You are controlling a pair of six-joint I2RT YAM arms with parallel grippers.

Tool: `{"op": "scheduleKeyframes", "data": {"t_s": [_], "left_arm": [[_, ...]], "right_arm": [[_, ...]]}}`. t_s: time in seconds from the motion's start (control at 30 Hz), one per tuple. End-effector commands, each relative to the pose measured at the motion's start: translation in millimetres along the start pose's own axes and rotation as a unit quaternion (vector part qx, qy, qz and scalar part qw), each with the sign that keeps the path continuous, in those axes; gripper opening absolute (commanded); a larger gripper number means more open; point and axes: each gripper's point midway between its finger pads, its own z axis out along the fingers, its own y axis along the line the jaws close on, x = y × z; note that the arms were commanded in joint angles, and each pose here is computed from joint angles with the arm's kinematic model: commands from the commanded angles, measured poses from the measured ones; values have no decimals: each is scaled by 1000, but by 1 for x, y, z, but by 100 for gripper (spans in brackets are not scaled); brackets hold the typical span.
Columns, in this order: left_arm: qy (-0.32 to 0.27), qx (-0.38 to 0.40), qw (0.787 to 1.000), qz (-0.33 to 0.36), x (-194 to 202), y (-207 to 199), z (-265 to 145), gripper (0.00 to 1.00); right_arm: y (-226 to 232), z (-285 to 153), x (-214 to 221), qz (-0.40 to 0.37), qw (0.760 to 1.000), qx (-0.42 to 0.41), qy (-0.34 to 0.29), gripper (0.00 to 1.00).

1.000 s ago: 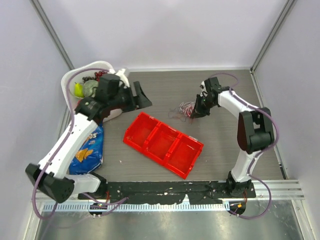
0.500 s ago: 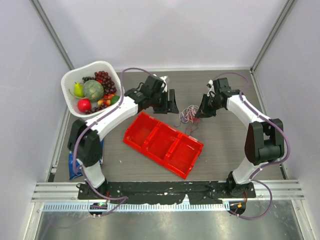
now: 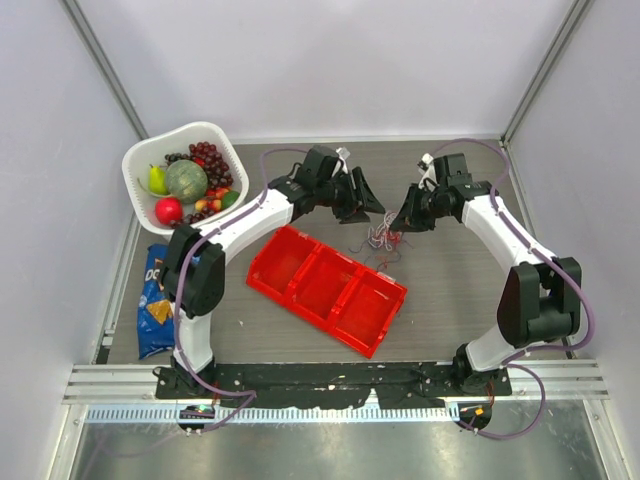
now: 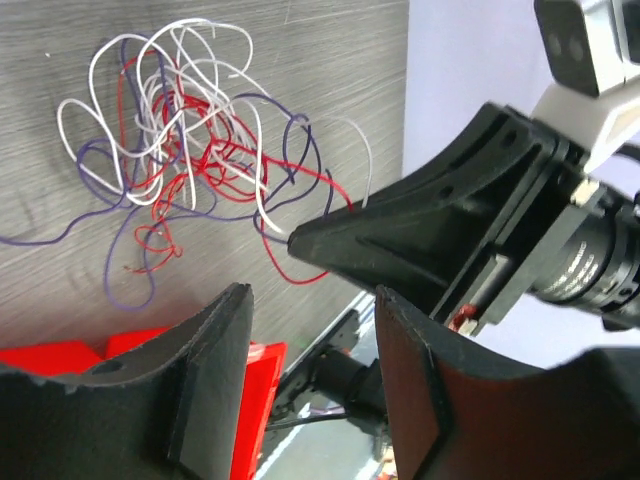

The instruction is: Untangle the cables

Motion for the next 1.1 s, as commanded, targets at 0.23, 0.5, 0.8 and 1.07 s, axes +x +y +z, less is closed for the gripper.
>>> {"op": "scheduleKeyframes", "data": {"t_s": [0.23,0.5,0.8,1.07], "left_arm": [[28,26,991,-128,-3,-5,42,45],[40,33,988,-144,0,-8,59,45],[47,24,989,-139,4,-8,68,18],[7,-30,998,-49,-13,-24,27,0]], "right_arm": [[14,-13,-1,-12,999,-26,-22,1],[14,-14,1,-13,999,-27,-24,1],[11,-14,3,-10,999,-21,-25,2],[-23,-13,4,-5,997,70,-31,21]]}}
